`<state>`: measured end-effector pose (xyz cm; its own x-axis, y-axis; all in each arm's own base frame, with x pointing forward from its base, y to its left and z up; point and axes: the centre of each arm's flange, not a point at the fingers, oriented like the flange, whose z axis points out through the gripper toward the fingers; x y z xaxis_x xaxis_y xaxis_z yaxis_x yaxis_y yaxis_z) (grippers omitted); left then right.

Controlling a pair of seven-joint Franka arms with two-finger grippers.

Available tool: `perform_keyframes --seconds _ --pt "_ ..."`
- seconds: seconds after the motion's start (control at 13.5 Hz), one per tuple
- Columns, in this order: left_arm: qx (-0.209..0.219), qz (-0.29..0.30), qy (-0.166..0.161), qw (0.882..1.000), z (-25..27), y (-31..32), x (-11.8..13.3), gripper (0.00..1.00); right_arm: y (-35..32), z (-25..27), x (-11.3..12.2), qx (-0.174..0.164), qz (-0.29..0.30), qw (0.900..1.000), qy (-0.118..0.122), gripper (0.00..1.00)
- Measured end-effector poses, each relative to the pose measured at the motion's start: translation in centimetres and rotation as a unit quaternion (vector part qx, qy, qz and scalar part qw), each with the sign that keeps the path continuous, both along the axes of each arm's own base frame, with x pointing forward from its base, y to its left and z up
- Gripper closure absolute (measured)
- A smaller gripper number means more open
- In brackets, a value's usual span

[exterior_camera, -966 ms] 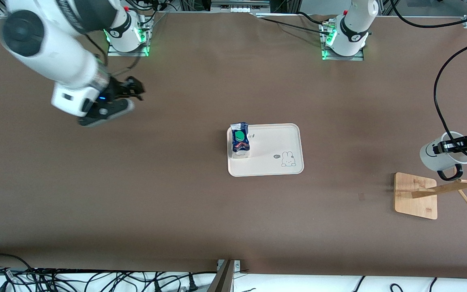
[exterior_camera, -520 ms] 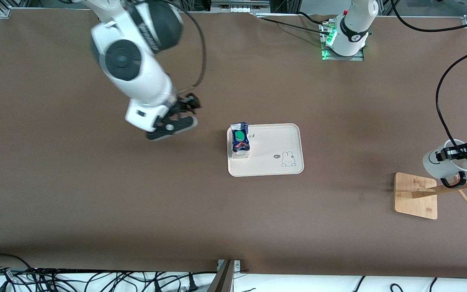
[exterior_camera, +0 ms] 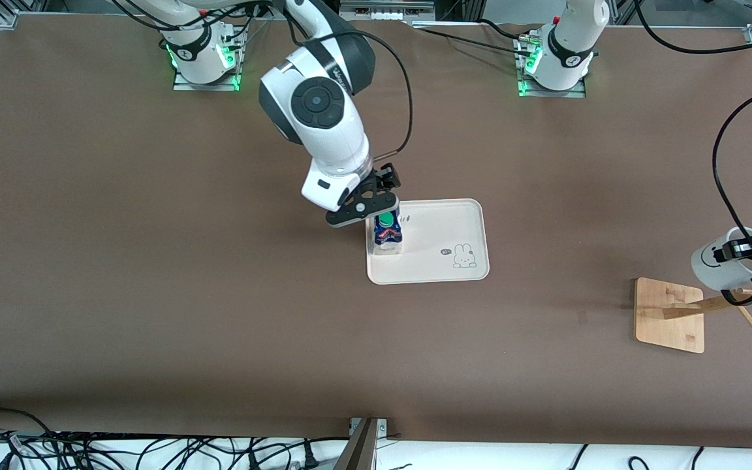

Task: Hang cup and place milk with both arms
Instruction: 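Hang the mug handle on a peg while the right gripper nears the carton, then release the mug with the left gripper while the right gripper lifts the carton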

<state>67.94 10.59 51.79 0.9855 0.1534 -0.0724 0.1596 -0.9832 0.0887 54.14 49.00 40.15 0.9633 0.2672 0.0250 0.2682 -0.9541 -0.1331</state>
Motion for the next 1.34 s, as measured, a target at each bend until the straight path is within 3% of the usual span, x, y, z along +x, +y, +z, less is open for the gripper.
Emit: perform_keyframes --seconds 0.45,0.89,1.19,1.34 --pt "-0.047 0.031 0.009 0.998 -2.2 3.8 -0.1 0.93 1.1 -2.3 0.1 0.006 -0.008 1.0 -0.008 0.0" --pt "-0.053 0.042 0.01 0.998 -2.5 5.2 -0.4 0.93 2.6 -4.6 0.0 0.016 -0.02 0.999 -0.019 0.0" --pt "-0.056 0.041 0.008 0.998 -2.4 5.1 -0.3 0.56 3.3 -6.5 -0.2 -0.002 -0.021 0.999 -0.034 0.0" --pt "-0.057 0.035 0.004 0.998 -1.9 4.4 -0.2 0.33 3.4 -7.1 -0.3 -0.005 -0.019 0.999 -0.036 0.2"
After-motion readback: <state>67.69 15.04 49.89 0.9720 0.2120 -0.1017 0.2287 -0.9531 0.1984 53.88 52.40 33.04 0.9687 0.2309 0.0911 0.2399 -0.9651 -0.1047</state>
